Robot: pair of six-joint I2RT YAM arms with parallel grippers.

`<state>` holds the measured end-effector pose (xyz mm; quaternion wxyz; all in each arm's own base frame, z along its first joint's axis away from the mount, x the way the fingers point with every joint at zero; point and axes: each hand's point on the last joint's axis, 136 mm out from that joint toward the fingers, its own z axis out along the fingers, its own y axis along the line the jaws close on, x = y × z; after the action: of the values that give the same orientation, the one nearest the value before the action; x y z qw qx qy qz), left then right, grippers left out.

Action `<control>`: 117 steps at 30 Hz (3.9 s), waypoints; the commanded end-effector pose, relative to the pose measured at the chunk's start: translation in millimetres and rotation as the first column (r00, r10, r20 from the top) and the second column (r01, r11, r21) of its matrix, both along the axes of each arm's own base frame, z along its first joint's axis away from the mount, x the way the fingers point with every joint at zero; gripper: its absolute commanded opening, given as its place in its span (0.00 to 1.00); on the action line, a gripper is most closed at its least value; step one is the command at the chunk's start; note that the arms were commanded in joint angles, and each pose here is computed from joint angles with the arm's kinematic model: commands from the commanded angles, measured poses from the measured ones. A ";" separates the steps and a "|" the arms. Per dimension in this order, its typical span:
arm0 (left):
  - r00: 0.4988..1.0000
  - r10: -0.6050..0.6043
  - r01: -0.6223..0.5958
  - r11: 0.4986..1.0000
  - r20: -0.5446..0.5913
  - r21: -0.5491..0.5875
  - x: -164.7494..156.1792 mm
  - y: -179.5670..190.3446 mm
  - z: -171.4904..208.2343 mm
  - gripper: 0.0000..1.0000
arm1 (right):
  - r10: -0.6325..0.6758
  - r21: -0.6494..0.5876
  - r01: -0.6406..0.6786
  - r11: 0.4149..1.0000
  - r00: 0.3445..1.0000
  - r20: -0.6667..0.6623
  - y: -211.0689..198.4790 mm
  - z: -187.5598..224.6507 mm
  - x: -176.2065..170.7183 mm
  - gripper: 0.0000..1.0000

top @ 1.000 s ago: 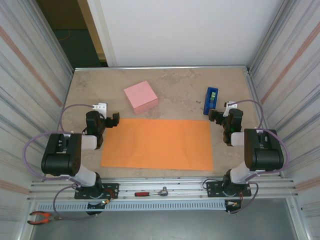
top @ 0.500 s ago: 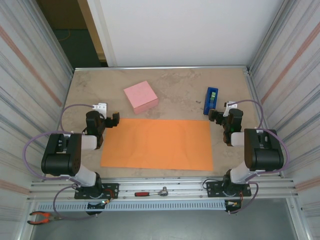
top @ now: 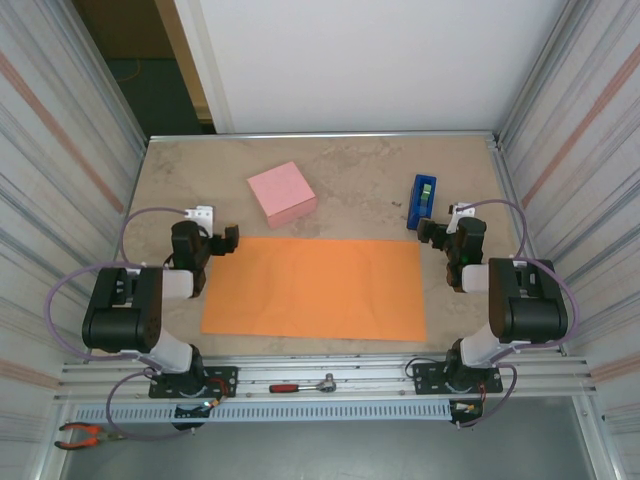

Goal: Wrap the gift box in paper

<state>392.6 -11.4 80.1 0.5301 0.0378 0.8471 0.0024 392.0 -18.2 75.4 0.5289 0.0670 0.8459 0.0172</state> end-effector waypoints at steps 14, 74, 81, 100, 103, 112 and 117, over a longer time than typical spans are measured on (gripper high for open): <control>0.992 0.050 -0.082 0.955 -0.120 -0.285 20.1 -24.2 94.4 0.99 | -0.350 0.582 0.291 0.759 0.937 -0.012 -53.7 129.7 2.8 0.98; 0.745 -0.514 0.136 0.741 -0.424 -0.658 117.8 -236.5 2.2 0.74 | 0.568 0.742 -0.099 0.663 0.712 -0.413 286.6 0.0 115.4 0.73; 0.702 -0.568 0.144 0.705 -0.430 -0.695 108.1 -253.7 -4.3 0.62 | 0.610 0.769 -0.107 0.630 0.681 -0.405 302.3 -1.5 107.8 0.51; 0.693 -0.656 0.305 0.642 -0.298 -0.704 -14.9 -279.1 98.0 0.59 | 0.650 0.755 -0.244 0.609 0.699 -0.298 327.2 86.2 -17.4 0.36; 0.688 -0.655 0.302 0.650 -0.312 -0.697 -43.9 -281.1 95.5 0.59 | 0.652 0.747 -0.255 0.614 0.697 -0.298 330.1 88.4 -44.5 0.37; 0.678 -0.647 0.293 0.673 -0.349 -0.679 -118.2 -287.0 86.5 0.60 | 0.649 0.714 -0.262 0.650 0.679 -0.342 331.5 72.3 -117.2 0.36; 0.676 -0.625 0.263 0.699 -0.390 -0.665 -146.3 -281.9 69.1 0.60 | 0.640 0.696 -0.253 0.671 0.672 -0.373 328.7 60.3 -142.7 0.36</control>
<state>265.3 -242.7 98.7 0.1875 0.0345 0.9415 -0.2778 265.8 273.2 105.8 0.1626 0.0481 0.9311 0.3228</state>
